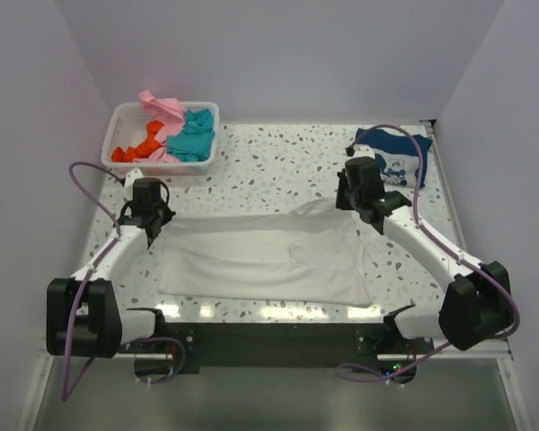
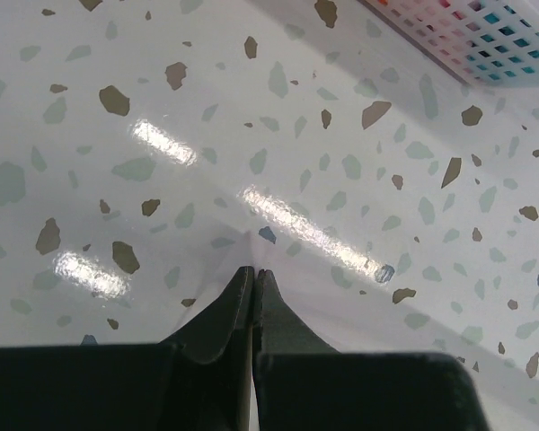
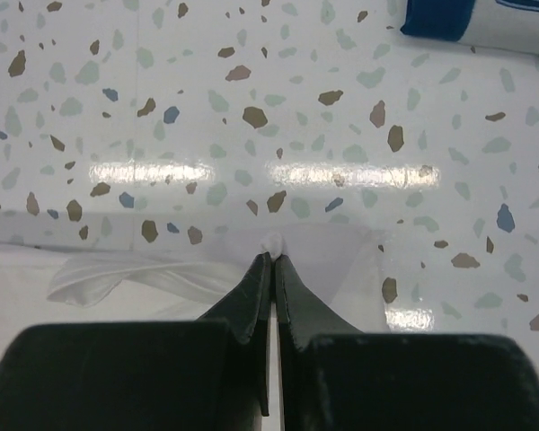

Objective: Fold and stack the t-shirts
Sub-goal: Fold the tshirt

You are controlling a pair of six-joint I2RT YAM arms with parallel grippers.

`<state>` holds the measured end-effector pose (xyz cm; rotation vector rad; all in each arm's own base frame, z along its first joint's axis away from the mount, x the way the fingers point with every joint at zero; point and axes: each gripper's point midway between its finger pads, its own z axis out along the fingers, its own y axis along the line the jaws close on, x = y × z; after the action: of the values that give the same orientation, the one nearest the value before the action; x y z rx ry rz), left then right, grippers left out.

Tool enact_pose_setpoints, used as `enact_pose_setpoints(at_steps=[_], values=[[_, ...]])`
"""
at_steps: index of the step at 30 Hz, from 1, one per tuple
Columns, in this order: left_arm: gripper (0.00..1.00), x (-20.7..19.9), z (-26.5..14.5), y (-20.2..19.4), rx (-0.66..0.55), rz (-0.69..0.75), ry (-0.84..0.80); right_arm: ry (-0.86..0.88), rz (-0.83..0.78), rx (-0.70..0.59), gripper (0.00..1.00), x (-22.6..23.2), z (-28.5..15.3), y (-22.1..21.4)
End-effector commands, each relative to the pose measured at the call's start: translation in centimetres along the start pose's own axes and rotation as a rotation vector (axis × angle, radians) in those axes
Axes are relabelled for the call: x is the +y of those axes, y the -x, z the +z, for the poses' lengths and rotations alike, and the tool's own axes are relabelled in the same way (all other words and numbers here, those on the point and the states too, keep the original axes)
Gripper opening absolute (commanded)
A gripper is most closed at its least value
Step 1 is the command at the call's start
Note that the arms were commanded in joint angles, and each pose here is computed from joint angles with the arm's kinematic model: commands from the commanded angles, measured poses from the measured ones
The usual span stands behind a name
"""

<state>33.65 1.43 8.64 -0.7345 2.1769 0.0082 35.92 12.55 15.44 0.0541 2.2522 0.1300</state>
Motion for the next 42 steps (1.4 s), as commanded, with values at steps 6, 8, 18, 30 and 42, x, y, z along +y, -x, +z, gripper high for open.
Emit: enact_pose_setpoints(at_steps=[6, 8, 18, 30, 42], values=[[0.00, 2.0, -0.5, 0.6, -0.056, -0.060, 0.091, 0.076, -0.020, 0.036, 0.00, -0.1, -3.4, -2.5], [0.00, 2.2, -0.4, 0.7, -0.058, -0.063, 0.110, 0.100, -0.016, 0.051, 0.00, 0.0, -4.1, -3.4], [0.00, 2.3, -0.2, 1.0, -0.060, -0.065, 0.125, 0.169, 0.003, 0.134, 0.00, 0.1, -7.5, -7.7], [0.00, 2.8, 0.2, 0.3, -0.042, -0.064, 0.154, 0.224, 0.002, 0.254, 0.00, 0.4, -8.5, -13.2], [0.00, 3.7, 0.9, -0.8, -0.018, -0.069, 0.198, 0.275, -0.036, 0.358, 0.00, 2.2, -9.4, -16.8]])
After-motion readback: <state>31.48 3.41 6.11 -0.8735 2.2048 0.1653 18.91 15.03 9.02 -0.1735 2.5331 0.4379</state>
